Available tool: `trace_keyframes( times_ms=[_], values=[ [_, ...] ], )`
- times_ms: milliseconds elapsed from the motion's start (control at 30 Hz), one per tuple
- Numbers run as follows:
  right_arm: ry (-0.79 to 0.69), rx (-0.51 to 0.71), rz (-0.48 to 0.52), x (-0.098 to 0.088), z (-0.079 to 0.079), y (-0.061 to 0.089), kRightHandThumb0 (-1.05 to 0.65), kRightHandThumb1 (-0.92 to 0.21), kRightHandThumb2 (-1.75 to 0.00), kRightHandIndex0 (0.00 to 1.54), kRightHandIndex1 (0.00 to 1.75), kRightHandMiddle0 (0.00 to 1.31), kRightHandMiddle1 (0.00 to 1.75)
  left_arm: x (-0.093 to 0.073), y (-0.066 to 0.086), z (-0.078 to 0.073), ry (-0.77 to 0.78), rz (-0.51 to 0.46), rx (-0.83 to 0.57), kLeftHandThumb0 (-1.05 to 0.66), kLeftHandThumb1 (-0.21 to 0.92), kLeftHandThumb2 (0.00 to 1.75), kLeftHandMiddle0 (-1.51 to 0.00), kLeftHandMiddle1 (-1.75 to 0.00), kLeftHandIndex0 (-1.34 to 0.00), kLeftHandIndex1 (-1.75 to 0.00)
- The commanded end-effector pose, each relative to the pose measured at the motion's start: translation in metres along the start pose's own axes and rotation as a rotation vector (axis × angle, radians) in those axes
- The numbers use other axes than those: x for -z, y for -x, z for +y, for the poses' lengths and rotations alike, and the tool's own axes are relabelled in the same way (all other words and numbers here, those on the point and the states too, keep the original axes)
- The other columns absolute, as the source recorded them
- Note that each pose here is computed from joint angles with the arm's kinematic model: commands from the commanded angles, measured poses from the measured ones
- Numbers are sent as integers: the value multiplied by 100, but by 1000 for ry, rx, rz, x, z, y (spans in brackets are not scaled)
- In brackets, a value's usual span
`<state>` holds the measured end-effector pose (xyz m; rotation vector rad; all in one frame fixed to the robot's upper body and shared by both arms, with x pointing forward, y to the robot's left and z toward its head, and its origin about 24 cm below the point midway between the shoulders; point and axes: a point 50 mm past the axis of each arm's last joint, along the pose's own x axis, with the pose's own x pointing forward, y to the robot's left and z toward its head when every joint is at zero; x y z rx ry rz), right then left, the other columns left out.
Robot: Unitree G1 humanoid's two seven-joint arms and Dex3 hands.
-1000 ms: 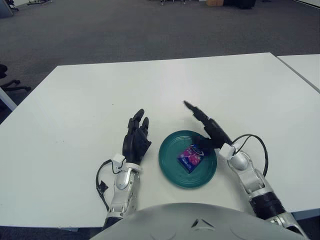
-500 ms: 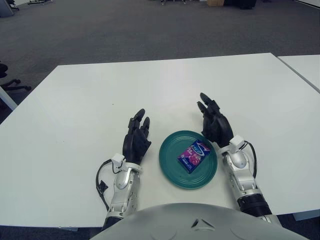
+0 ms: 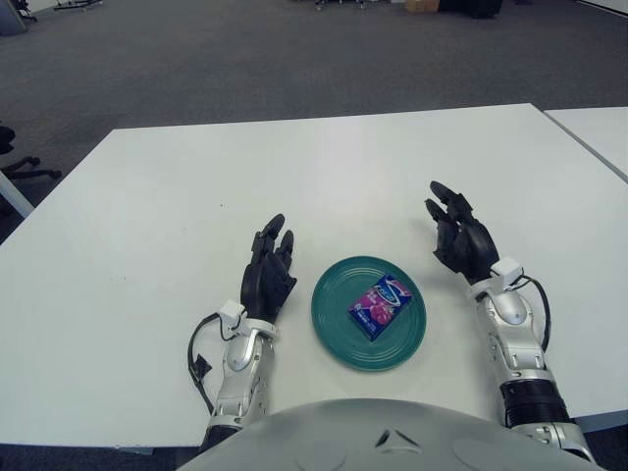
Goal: Put the gum into the plate.
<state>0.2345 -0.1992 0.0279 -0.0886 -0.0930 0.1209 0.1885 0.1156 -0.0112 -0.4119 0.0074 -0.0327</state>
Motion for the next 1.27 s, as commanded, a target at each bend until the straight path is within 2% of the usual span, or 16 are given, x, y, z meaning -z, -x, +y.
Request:
trace_keyframes(
  times_ms=[0,367,700,967,1233],
  values=[
    [-18,0,14,2,1,0,-97,-92,-91,20,2,0,38,11,5,-2,29,52,-38,-105,92,98,-23,0,0,-51],
    [-38,25,139,23,7,26,-93,-92,-94,21,1,0,38,12,7,2,43,71,-34,-105,92,98,-24,-1,0,-53],
    [-78,67,242,36,8,29,-89,-92,-97,17,0,0,37,13,7,4,5,98,-26,-105,92,99,-22,0,0,-44],
    [-60,100,318,42,16,29,-87,-92,-97,17,0,0,41,17,7,9,-31,136,-44,-103,92,98,-24,-1,0,-55],
    [-49,142,387,48,27,33,-85,-92,-101,16,0,0,38,23,8,17,-139,151,-76,-101,92,101,-26,-2,0,-62]
  ],
)
